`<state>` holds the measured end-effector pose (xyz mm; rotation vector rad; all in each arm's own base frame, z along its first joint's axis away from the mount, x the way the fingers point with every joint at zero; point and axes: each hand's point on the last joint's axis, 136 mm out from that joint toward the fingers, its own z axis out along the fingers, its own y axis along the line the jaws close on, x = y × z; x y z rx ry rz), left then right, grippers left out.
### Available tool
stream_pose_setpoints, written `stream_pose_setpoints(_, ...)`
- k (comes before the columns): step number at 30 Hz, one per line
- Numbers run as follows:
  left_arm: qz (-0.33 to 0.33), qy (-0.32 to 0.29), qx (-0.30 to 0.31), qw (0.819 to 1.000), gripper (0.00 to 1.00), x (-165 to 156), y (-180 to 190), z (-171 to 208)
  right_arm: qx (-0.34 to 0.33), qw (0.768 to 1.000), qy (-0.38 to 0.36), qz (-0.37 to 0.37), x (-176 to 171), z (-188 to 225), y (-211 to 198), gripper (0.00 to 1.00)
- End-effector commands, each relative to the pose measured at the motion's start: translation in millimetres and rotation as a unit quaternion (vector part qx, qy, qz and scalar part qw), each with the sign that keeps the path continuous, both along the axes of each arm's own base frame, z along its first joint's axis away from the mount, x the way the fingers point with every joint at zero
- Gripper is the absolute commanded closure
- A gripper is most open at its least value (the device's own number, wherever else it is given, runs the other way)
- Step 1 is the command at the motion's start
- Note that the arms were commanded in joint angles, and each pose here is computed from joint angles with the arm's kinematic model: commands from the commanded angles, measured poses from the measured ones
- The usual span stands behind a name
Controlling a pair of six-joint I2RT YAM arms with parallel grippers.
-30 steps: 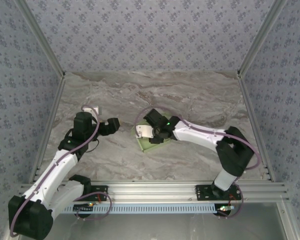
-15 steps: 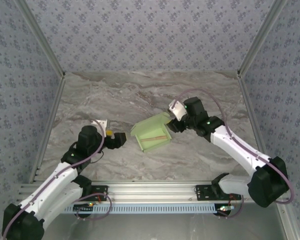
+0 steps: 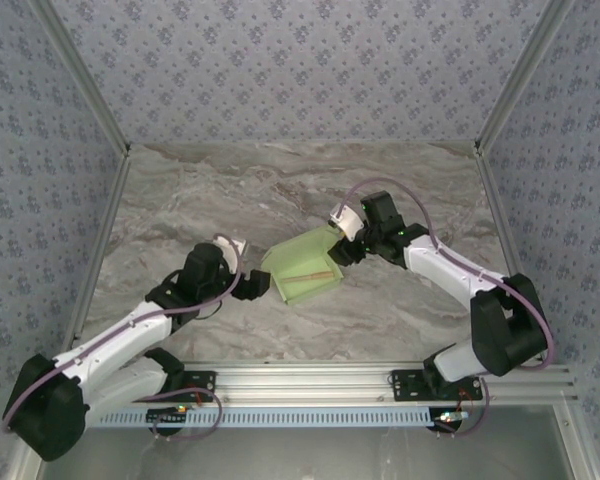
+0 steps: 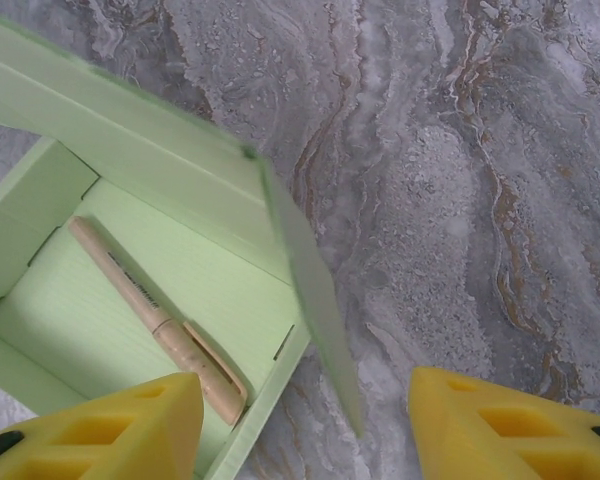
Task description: Fold the paper box
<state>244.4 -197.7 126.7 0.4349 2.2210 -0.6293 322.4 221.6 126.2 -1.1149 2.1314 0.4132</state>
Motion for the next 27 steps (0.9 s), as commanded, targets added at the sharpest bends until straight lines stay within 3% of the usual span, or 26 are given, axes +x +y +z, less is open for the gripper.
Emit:
stream_pose_setpoints(1,-0.016,-0.042,0.002,0.999,0.17,15.4,-13.5,22.8,0.006,0.999,-0.036,0.013,17.2,13.7,6.6,0.43)
stream_pose_setpoints(6,-0.023,-0.04,0.019,0.999,0.3,23.6,-20.3,17.7,-0.001,0.999,-0.039,0.018,23.0,5.9,7.8,0.47)
stream_pose_setpoints(16,-0.038,-0.042,0.028,0.998,0.5,32.7,-32.2,15.2,-0.001,0.999,-0.034,0.023,26.4,1.0,10.7,0.69)
stream_pose_setpoints(27,-0.022,-0.046,0.045,0.998,0.71,43.2,-32.7,12.9,-0.006,0.999,-0.033,0.006,25.8,1.0,13.0,0.82)
